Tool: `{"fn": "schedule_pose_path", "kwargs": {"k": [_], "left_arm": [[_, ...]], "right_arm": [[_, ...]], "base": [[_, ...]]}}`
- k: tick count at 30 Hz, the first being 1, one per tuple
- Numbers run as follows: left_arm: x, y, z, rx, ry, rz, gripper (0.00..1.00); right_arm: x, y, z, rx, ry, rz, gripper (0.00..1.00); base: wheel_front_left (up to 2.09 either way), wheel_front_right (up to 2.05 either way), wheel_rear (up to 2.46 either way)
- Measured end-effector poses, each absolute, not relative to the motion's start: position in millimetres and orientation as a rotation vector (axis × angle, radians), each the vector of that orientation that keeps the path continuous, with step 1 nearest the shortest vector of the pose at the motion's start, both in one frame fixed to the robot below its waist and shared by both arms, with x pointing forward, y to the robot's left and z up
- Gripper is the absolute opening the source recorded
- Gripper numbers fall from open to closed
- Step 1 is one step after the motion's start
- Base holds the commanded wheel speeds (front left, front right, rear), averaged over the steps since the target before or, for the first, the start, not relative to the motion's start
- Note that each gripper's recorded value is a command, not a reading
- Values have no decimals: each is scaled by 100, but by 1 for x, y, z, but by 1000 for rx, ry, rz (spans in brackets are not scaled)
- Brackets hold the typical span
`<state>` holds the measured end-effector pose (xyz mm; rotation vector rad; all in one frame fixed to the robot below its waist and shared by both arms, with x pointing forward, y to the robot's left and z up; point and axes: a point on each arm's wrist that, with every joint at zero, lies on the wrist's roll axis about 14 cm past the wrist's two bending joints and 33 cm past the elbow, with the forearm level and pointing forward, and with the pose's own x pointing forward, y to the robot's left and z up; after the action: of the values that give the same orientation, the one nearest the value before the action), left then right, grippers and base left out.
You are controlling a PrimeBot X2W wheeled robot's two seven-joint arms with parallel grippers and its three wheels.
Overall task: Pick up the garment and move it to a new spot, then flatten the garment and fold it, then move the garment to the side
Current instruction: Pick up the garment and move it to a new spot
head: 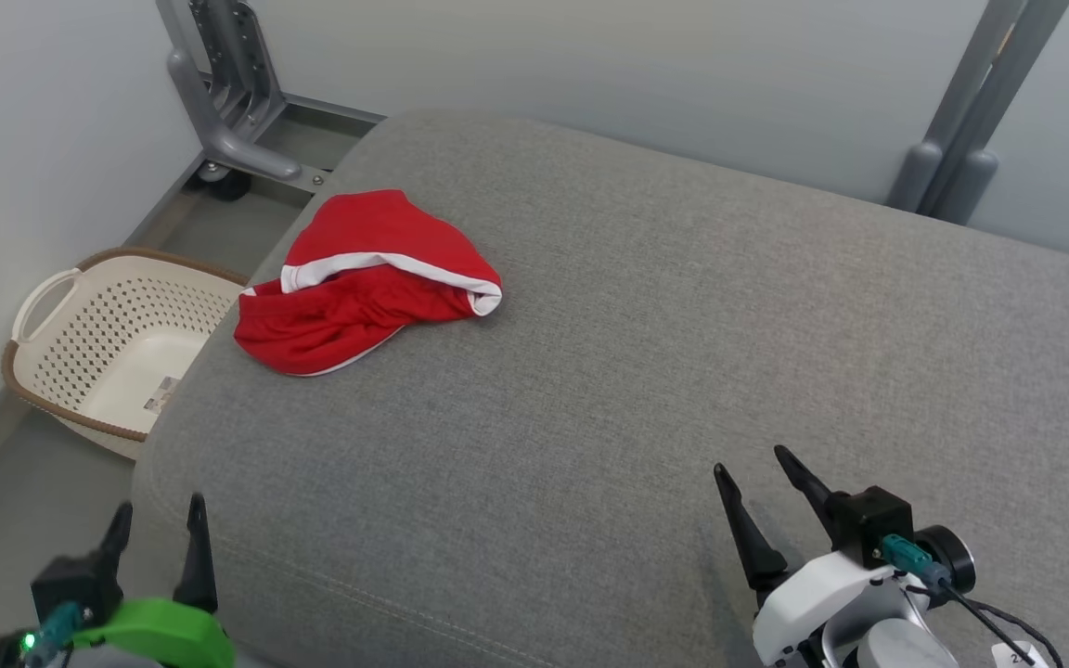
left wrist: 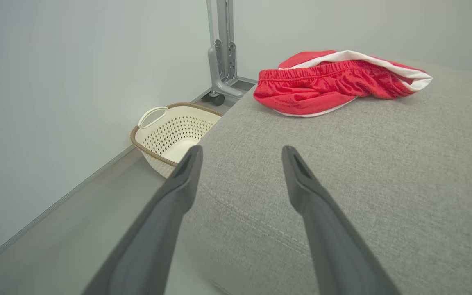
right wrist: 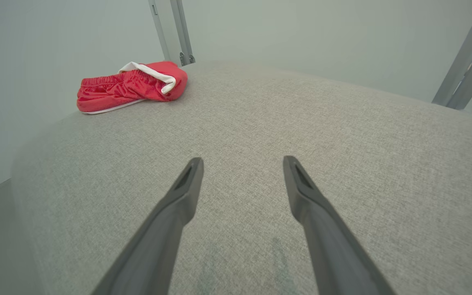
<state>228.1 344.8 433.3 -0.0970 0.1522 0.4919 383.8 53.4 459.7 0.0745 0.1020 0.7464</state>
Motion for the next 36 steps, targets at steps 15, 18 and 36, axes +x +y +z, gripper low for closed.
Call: {"fn": "schedule_pose_path", "kwargs": {"k": [15, 18, 36], "left_arm": [[378, 363, 469, 35, 244, 208, 100], [394, 366, 458, 31, 311, 185, 100], [433, 332, 342, -145, 642, 162, 67]], "right_arm": [[438, -9, 435, 26, 111, 616, 100], [446, -23, 430, 26, 112, 581, 100], [464, -112, 419, -16, 116, 367, 100]], "base": [[0, 0, 0], [0, 0, 0], [0, 0, 0]]}}
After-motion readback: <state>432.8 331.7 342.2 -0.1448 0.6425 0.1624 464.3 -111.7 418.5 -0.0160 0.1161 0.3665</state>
